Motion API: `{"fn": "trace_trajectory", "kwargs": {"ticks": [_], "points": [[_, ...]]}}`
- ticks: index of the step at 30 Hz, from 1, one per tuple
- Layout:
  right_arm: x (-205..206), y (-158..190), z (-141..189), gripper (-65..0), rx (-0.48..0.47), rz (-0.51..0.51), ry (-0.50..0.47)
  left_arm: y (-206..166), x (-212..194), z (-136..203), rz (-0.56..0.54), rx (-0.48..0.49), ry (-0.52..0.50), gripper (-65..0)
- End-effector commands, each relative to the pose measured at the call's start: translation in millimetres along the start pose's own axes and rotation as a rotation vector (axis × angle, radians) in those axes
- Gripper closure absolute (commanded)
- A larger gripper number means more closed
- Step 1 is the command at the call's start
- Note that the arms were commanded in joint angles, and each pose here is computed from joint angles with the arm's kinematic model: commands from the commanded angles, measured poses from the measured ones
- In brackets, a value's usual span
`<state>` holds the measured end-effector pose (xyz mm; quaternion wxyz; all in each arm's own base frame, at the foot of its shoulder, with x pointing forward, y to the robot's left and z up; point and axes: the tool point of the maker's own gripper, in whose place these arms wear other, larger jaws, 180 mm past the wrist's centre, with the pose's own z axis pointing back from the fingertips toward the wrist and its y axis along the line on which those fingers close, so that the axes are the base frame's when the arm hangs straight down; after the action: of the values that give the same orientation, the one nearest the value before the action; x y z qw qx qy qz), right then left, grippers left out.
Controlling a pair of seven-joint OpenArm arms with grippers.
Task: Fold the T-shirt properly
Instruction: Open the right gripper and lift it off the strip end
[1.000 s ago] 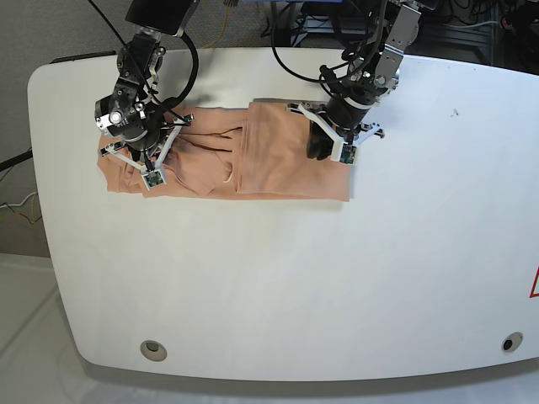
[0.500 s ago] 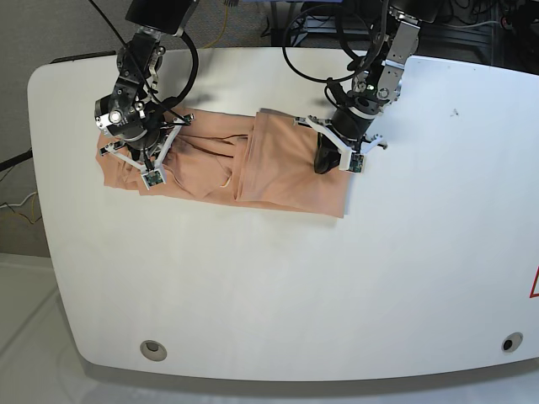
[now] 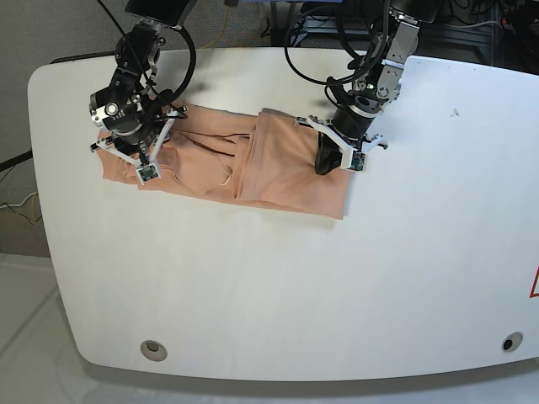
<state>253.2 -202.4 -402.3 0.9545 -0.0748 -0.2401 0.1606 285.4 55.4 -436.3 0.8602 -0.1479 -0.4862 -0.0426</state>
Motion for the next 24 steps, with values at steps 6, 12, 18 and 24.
{"fn": "trace_trajectory", "kwargs": {"ticks": [6,12,18,24], "points": [[35.4,-15.0,25.5,-53.3,-0.069,-0.006,-0.117,18.6,-51.1,10.4,-0.015,0.078,0.21,-0.4],[33.5,-29.7,28.4,-52.9,-0.1,-0.054,-0.121,18.6,-51.4,10.4,-0.015,0.078,0.211,-0.4],[20.2,-55.8,32.8,-53.2,-0.154,-0.218,-0.121,19.9,-51.4,10.7,-0.017,0.079,0.212,-0.4],[6.3,-80.9,39.2,-53.2,-0.18,-0.377,-0.159,19.2,-51.7,10.6,-0.016,0.079,0.213,-0.4]]}}
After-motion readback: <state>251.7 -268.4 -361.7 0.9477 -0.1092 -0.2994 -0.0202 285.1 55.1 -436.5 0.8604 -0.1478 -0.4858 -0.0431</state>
